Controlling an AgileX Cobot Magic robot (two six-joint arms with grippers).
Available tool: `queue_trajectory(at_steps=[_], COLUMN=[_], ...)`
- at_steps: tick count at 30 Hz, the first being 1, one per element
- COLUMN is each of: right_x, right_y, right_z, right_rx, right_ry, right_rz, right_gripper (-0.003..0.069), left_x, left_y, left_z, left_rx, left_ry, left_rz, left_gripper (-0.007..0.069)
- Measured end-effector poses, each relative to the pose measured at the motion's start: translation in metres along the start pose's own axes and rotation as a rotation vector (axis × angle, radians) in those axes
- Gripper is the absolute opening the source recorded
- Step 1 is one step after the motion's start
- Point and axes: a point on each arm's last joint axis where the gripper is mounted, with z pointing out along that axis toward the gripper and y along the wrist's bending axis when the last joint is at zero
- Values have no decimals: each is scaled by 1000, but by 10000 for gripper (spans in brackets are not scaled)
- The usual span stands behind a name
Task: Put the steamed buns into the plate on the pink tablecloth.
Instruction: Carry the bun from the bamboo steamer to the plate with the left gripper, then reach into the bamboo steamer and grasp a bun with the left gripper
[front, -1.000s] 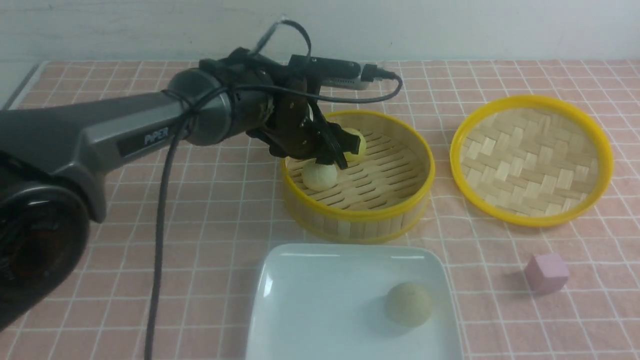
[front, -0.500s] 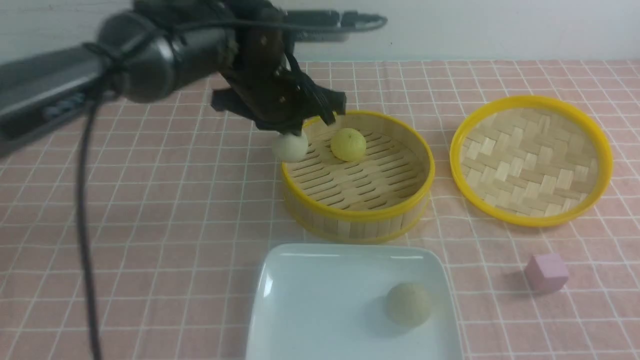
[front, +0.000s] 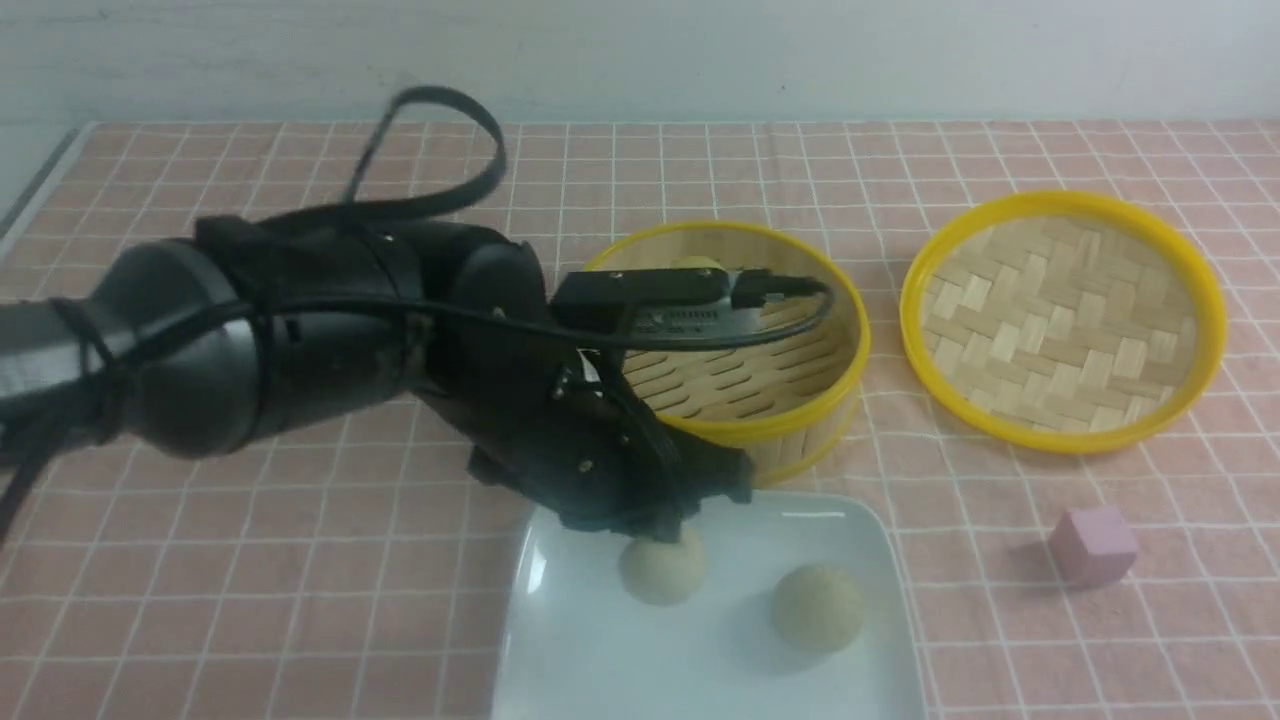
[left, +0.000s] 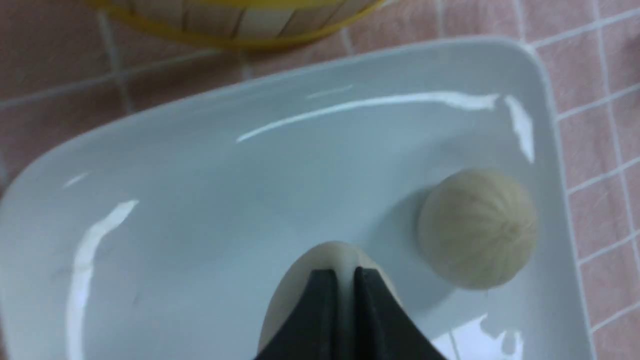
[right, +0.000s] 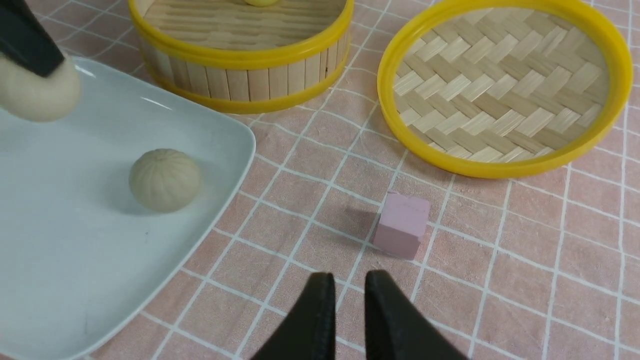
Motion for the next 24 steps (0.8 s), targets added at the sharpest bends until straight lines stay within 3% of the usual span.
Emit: queue_trajectory(at_steps=[6, 12, 17, 21, 22, 24], right_x=[0, 0, 0, 0, 0, 0], right_y=[0, 0, 0, 0, 0, 0], right_z=[0, 0, 0, 0, 0, 0], right_rx=[0, 0, 1, 2, 2, 5], right_ry=[0, 0, -1, -1, -1, -2], right_rz=[0, 0, -1, -2, -2, -5], right_gripper=[95, 103, 109, 115, 115, 116], left_x=[5, 8, -9, -41, -52, -83], left_y=[-12, -11, -14, -17, -18, -12], left_z=[29, 43, 24, 1, -7, -14], left_rx=[21, 16, 41, 72, 82, 77], left_ry=[-20, -10, -68, -151, -178, -224], left_rz=[1, -80, -111, -125, -132, -141], left_gripper=[92, 307, 409, 341, 295, 124])
